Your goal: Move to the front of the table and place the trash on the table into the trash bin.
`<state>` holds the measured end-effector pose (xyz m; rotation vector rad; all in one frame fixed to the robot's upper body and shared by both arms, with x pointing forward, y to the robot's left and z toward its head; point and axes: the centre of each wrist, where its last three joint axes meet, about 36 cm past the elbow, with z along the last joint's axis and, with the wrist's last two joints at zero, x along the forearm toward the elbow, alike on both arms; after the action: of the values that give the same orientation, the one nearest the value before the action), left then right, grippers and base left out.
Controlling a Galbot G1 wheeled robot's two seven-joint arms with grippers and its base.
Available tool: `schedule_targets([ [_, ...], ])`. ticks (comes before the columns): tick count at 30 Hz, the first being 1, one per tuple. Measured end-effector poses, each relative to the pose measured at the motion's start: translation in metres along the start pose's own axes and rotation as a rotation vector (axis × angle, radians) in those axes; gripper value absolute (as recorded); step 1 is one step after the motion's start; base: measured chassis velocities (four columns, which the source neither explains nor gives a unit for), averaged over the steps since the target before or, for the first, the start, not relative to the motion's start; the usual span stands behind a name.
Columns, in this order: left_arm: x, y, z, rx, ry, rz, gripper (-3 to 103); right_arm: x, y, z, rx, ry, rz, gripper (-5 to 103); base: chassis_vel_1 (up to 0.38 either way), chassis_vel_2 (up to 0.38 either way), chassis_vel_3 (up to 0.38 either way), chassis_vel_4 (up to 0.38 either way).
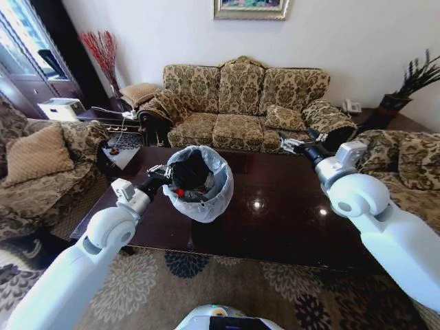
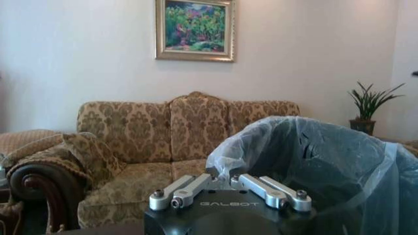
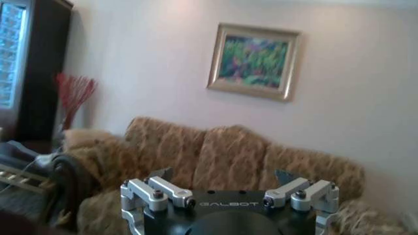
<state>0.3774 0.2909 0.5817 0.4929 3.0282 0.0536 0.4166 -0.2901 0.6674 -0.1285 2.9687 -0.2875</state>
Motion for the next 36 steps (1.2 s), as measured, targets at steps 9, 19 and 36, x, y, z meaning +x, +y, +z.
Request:
schedule_targets([
  [9,0.0,0.0,0.0,0.0,0.0,0.0,3,0.019,0.005,0.035,-0.1,0.106,-0.01,100,0.0,0.0,0.0,0.0],
  [19,0.0,0.0,0.0,0.0,0.0,0.0,3,0.046,0.018,0.05,-0.056,0.148,-0.005,100,0.0,0.0,0.0,0.0],
  [36,0.0,0.0,0.0,0.0,0.0,0.0,3,0.072,0.033,0.064,-0.023,0.193,-0.031,100,0.124,-0.128,-0.134,0.137],
])
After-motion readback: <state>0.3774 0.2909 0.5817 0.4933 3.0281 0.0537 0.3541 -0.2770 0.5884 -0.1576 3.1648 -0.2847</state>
